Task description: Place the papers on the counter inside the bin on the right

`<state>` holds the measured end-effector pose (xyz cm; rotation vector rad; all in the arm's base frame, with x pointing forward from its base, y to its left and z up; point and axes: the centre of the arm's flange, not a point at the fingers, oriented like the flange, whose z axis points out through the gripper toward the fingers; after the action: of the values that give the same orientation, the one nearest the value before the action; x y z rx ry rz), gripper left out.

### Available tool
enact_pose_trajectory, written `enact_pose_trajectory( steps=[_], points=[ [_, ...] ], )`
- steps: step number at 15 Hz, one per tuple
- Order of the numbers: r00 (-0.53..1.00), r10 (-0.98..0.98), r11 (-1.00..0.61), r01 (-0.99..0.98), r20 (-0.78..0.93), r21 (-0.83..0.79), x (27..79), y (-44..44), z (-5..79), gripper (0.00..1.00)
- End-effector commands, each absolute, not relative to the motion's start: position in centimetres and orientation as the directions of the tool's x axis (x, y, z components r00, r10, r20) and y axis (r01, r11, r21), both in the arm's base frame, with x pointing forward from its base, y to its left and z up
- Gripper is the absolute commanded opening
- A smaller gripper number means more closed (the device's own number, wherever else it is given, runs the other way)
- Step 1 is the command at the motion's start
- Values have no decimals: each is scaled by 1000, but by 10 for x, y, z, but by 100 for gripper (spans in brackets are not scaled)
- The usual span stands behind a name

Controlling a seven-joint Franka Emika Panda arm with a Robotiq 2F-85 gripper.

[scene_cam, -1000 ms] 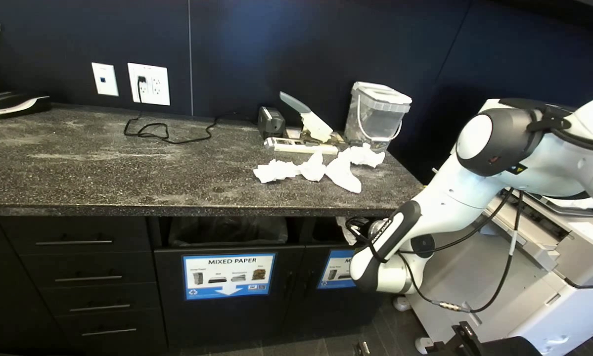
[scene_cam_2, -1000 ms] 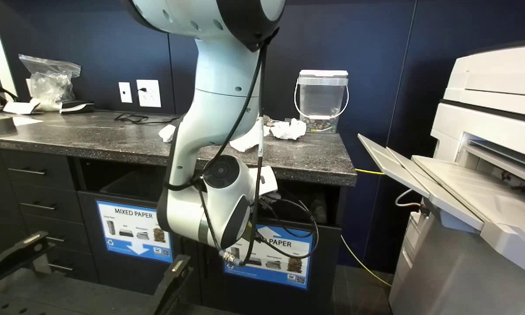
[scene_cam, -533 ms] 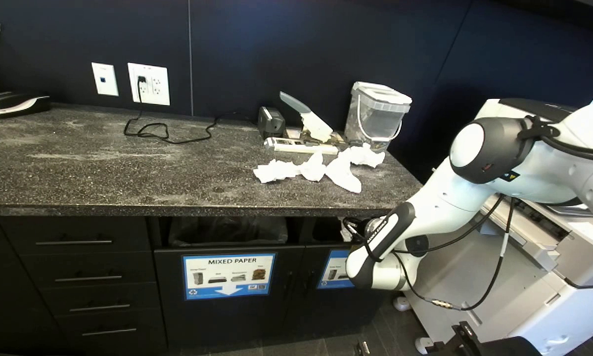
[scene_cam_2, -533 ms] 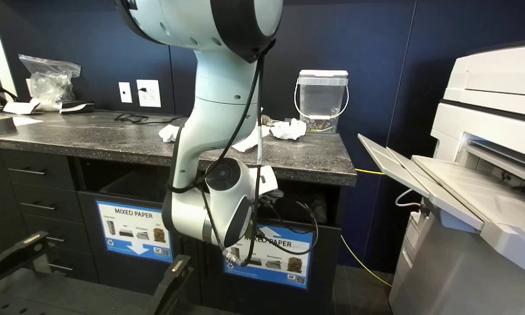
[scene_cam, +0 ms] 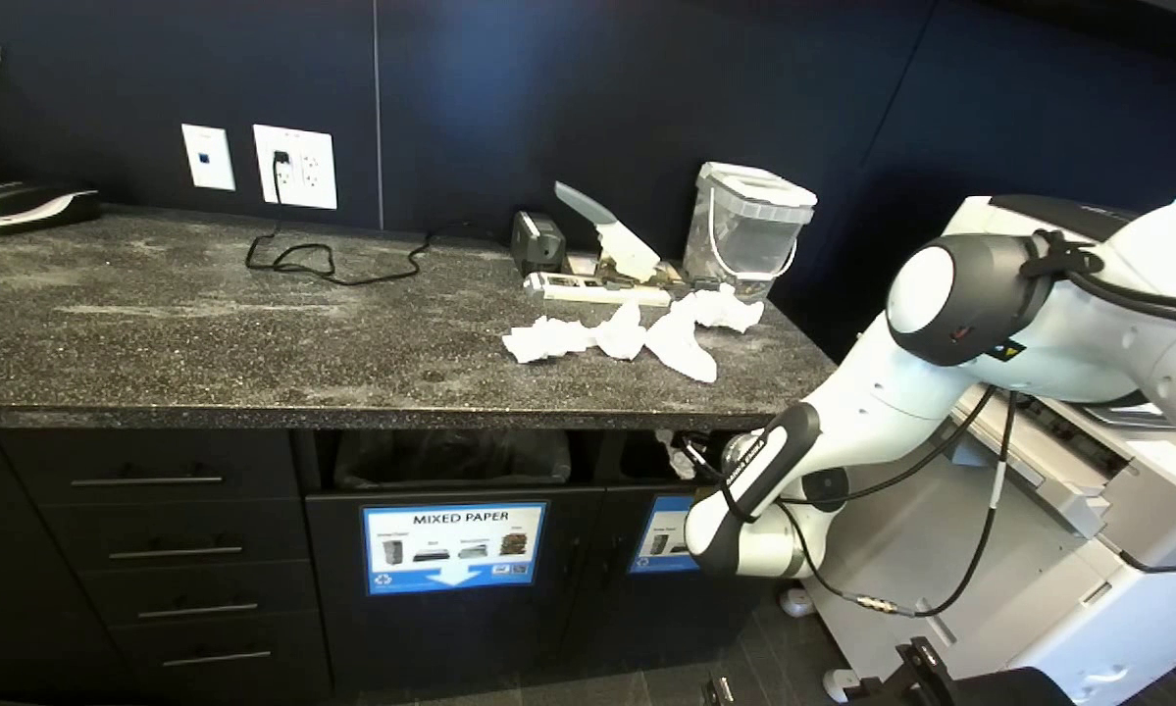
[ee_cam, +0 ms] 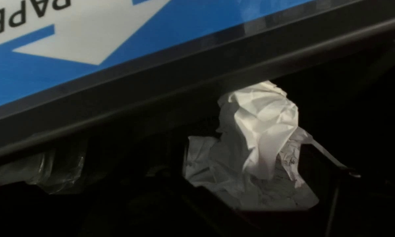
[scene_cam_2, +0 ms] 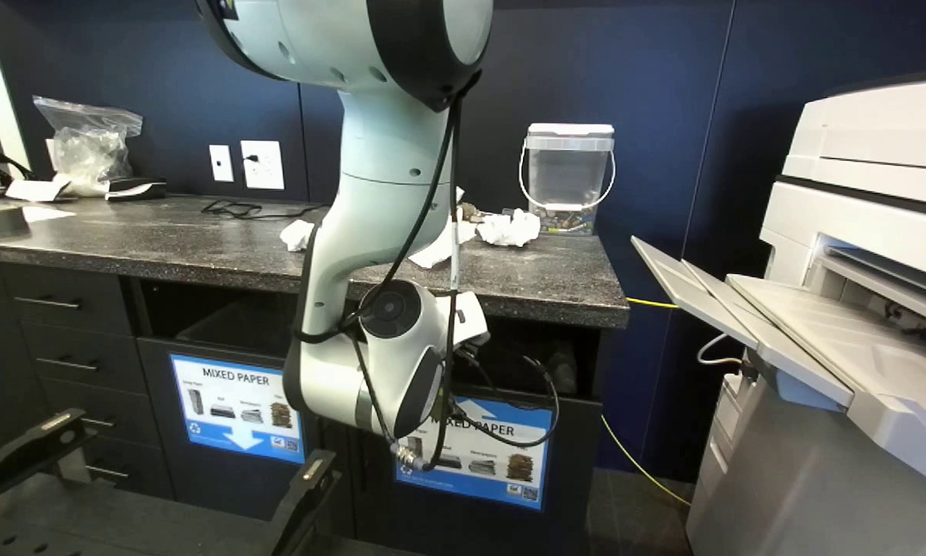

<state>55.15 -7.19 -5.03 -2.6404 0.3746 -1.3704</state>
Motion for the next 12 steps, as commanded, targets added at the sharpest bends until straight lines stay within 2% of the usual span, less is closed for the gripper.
enact_pose_trajectory(
  steps=[1,10,12],
  points=[
    [532,-243,-969,-97,811,-227,539,-73,-28,100],
    [579,-77,-994,23,812,-110,513,-89,23,100],
    [631,-34,-996,44,775,-80,508,-90,35,100]
  ],
)
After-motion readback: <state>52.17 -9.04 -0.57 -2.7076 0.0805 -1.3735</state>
